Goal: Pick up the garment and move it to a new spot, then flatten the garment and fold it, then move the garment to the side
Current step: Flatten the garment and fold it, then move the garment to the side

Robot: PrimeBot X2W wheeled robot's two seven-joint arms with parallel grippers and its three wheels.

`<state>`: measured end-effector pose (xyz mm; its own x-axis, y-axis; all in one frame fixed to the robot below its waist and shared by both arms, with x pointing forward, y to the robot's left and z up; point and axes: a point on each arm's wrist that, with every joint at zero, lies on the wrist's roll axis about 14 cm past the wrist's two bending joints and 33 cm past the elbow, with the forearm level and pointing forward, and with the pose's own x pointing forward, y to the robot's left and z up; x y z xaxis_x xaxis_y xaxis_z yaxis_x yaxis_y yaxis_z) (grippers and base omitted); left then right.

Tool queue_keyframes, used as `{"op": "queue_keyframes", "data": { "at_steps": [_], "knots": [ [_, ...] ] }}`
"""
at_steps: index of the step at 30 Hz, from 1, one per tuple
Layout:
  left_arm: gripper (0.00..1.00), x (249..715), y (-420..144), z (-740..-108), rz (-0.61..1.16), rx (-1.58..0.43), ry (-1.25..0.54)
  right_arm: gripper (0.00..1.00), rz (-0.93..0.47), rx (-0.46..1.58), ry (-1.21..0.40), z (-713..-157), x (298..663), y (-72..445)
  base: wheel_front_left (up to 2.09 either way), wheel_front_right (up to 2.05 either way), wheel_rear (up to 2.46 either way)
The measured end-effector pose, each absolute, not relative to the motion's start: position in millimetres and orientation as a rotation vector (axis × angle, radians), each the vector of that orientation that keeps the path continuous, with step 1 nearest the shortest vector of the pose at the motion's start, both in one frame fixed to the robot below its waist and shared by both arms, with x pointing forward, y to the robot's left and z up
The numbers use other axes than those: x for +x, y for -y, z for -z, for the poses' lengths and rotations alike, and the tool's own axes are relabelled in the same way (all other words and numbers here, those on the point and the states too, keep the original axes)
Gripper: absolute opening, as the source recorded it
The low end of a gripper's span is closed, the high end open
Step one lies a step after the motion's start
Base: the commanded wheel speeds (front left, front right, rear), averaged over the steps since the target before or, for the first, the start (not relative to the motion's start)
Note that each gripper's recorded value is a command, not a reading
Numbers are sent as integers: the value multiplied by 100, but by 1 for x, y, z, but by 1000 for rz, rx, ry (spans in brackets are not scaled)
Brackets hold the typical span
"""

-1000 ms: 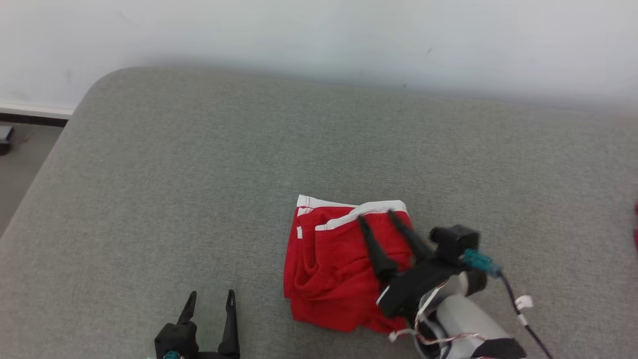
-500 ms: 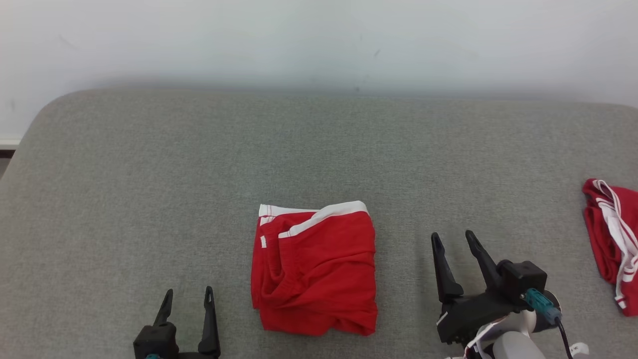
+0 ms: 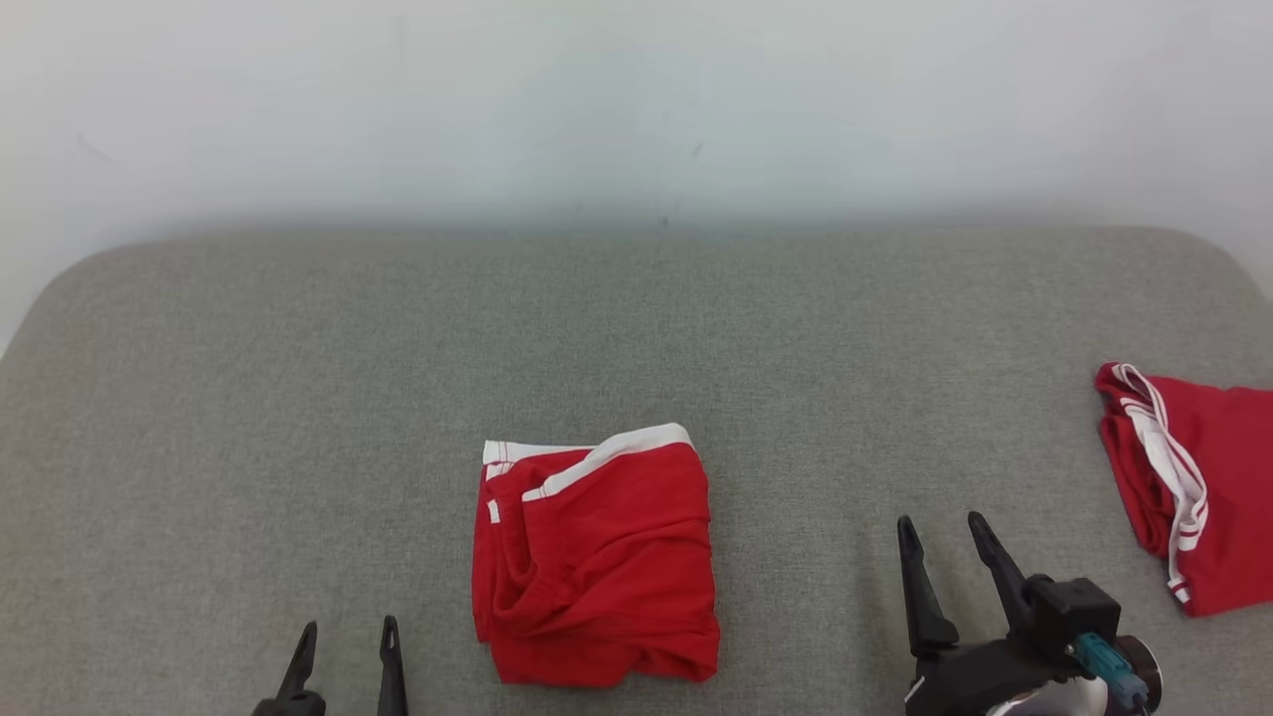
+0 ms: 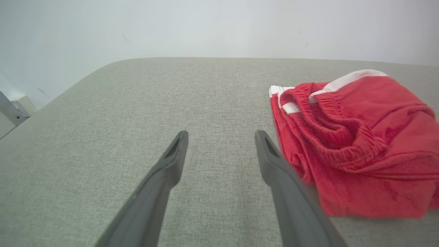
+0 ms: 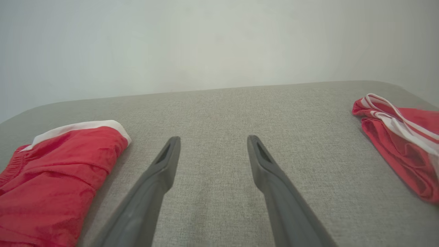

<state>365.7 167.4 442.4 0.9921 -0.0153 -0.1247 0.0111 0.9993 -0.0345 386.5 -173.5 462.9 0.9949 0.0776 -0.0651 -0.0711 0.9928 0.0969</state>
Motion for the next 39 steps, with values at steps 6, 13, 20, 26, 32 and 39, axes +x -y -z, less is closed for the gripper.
{"op": "queue_keyframes", "data": {
  "at_steps": [6,13,20,26,32,39],
  "knots": [
    [100,361,-168,-447,24,-33,-111,100,-49,93,-62,-465,373,182,0,0,0],
    [100,357,-168,-450,30,-33,-102,100,-37,95,-59,-465,363,186,0,0,0],
    [100,354,-166,-453,35,-33,-90,100,-25,107,-66,-462,356,189,0,0,0],
    [100,352,-165,-452,42,-42,-95,100,-19,117,-64,-462,355,190,0,0,0],
    [100,351,-165,-450,44,-43,-99,100,-23,120,-66,-461,355,189,0,0,0],
    [100,349,-163,-447,47,-47,-109,100,-68,137,-74,-460,360,173,0,0,0]
  ]
}}
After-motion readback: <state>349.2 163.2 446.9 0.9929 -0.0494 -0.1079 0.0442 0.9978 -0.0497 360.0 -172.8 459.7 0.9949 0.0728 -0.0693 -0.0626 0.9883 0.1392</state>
